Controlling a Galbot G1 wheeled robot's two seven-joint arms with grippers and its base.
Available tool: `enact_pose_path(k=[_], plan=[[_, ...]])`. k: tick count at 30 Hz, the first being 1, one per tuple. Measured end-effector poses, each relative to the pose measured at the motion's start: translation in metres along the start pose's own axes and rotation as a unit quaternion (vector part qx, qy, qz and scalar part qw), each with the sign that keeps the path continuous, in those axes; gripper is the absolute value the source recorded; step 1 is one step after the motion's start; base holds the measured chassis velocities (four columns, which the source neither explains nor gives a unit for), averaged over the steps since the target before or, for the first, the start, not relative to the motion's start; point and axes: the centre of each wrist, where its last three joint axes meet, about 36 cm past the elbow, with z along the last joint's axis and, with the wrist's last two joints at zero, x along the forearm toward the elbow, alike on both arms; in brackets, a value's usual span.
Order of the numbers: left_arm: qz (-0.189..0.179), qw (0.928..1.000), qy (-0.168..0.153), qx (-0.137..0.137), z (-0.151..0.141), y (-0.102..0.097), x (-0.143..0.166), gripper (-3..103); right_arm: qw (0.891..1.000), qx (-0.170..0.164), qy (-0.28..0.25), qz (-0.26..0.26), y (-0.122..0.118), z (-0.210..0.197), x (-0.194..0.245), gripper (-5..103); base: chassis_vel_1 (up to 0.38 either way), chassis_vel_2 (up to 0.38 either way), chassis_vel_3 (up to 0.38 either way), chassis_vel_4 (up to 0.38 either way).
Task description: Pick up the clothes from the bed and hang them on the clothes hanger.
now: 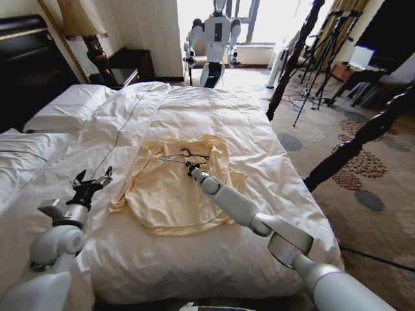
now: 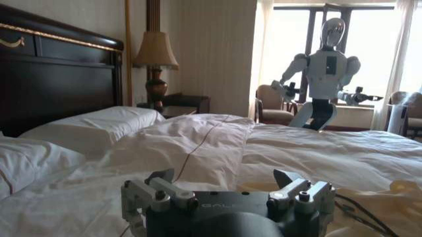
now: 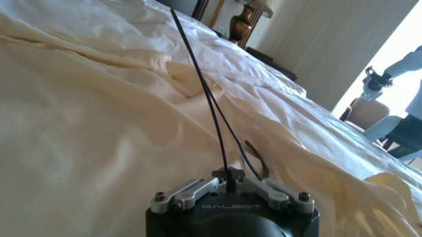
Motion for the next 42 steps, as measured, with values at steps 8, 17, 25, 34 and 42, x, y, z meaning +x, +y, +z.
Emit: enact_pose_path(k=[8,17,25,34,42], plan=[[0.001,1.0,0.002,0.006,0.005,0.001,0.001,100,0.997,0.068,-0.01,0.036,0.014,-0.026,-0.006,-1,0.0,0.0,0.0,0.0],[0.001,0.9996,0.003,0.028,0.007,0.004,-0.001,100,0.983,0.153,-0.007,0.098,0.021,-0.056,-0.01,0,0.0,0.0,0.0,0.0],[0.0,0.9989,0.004,0.047,0.015,0.008,0.0,100,0.958,0.261,0.008,0.117,0.019,-0.088,-0.005,0,0.0,0.0,0.0,0.0],[0.003,0.9973,-0.001,0.073,0.02,0.011,0.0,100,0.938,0.327,0.057,0.101,0.014,-0.091,-0.011,0,0.0,0.0,0.0,0.0],[0.001,0.9973,-0.005,0.074,0.02,0.015,0.0,100,0.935,0.334,0.102,0.063,0.021,-0.063,-0.021,0,0.0,0.0,0.0,0.0]])
